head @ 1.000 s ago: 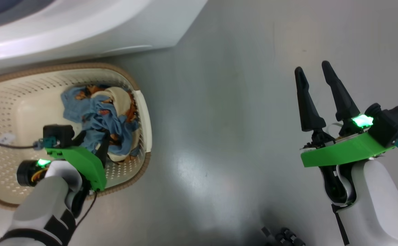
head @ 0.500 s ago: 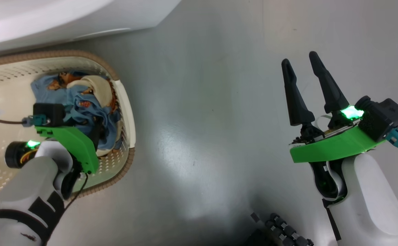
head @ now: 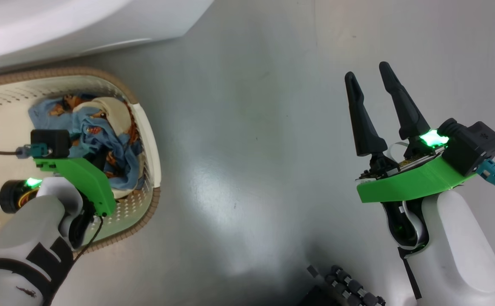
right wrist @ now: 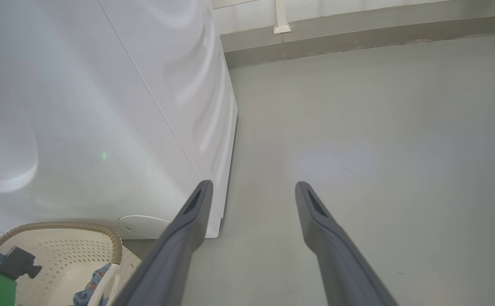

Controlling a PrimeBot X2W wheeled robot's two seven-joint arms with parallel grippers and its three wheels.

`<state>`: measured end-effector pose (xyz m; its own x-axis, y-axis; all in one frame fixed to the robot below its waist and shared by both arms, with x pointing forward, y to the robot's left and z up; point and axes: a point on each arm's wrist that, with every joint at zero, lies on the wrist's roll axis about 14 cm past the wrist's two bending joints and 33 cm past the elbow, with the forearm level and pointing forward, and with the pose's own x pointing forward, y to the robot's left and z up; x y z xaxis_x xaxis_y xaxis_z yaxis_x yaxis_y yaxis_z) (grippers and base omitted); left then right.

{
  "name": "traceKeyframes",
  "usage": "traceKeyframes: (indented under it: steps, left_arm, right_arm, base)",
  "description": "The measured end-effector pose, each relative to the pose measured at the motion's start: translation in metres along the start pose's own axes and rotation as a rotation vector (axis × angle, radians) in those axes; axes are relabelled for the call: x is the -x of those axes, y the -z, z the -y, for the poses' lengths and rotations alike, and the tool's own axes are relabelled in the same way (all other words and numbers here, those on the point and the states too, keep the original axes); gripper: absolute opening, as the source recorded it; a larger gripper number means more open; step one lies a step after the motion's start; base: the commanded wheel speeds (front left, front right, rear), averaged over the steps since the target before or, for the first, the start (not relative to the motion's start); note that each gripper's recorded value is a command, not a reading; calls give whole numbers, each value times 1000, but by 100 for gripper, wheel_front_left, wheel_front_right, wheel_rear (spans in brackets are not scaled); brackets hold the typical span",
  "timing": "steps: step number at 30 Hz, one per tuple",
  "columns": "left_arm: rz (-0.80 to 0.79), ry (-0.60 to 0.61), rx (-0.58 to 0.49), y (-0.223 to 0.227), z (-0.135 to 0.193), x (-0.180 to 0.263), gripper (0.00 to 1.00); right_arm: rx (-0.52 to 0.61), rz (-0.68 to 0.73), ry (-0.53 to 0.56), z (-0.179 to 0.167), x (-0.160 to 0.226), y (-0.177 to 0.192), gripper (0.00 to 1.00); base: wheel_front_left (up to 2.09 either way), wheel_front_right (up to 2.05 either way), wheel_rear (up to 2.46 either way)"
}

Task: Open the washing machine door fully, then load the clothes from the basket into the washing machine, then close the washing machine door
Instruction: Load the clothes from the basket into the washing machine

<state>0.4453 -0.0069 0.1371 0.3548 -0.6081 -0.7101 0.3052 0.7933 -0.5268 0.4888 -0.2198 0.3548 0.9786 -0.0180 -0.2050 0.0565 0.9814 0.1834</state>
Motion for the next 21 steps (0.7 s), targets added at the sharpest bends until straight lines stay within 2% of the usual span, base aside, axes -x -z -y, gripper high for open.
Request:
traceKeyframes:
  steps: [10, 21]
  left_arm:
    - [141, -56, 40, -35, -5, 30, 0]
    - [311, -121, 91, -69, -7, 89, 0]
  right_arm:
    - [-8, 64, -29, -11, 2, -28, 100]
    - [-15, 106, -49, -18, 22, -54, 100]
  base:
    - [0, 0, 0]
    - [0, 0, 0]
